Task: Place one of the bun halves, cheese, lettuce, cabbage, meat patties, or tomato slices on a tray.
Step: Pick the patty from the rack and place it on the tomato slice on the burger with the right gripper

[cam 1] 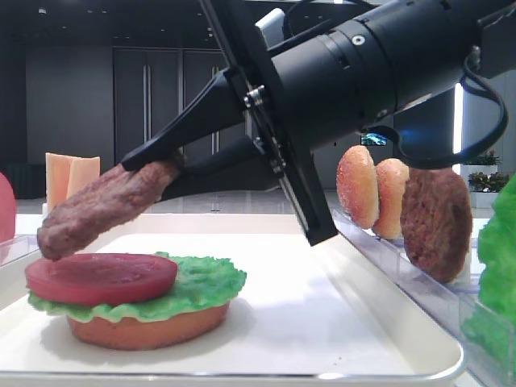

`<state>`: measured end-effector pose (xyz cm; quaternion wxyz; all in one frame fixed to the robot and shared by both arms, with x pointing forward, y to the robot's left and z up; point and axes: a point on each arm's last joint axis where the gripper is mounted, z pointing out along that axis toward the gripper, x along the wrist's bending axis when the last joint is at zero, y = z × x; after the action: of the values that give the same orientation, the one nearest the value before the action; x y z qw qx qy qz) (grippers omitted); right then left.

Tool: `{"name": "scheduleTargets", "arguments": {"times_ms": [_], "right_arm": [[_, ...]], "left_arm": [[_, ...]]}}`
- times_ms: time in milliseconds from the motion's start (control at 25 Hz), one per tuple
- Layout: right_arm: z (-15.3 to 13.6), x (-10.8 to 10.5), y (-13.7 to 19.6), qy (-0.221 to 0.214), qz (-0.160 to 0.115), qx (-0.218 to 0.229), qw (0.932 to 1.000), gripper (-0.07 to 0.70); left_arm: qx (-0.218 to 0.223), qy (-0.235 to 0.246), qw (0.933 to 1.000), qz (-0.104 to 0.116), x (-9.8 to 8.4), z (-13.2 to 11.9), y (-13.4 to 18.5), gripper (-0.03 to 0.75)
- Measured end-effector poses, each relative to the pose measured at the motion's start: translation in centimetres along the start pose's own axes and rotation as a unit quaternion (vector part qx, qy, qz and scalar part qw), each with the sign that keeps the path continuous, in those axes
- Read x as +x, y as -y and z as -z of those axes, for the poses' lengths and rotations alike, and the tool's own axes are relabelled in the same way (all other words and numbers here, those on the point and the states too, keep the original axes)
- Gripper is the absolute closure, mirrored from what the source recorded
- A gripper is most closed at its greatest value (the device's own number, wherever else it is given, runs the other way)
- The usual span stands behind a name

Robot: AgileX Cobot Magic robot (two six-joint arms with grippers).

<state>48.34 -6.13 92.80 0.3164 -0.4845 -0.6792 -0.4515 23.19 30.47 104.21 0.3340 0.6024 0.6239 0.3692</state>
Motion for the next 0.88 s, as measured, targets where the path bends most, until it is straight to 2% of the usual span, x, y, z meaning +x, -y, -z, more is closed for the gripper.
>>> {"name": "scheduleTargets", "arguments": {"times_ms": [880], "right_arm": [[0.00, -0.14, 0.03, 0.007, 0.003, 0.002, 1.0000, 0.499]], "left_arm": [[0.000, 0.000, 1.0000, 0.000, 0.00, 0.00, 0.00, 0.433]]}}
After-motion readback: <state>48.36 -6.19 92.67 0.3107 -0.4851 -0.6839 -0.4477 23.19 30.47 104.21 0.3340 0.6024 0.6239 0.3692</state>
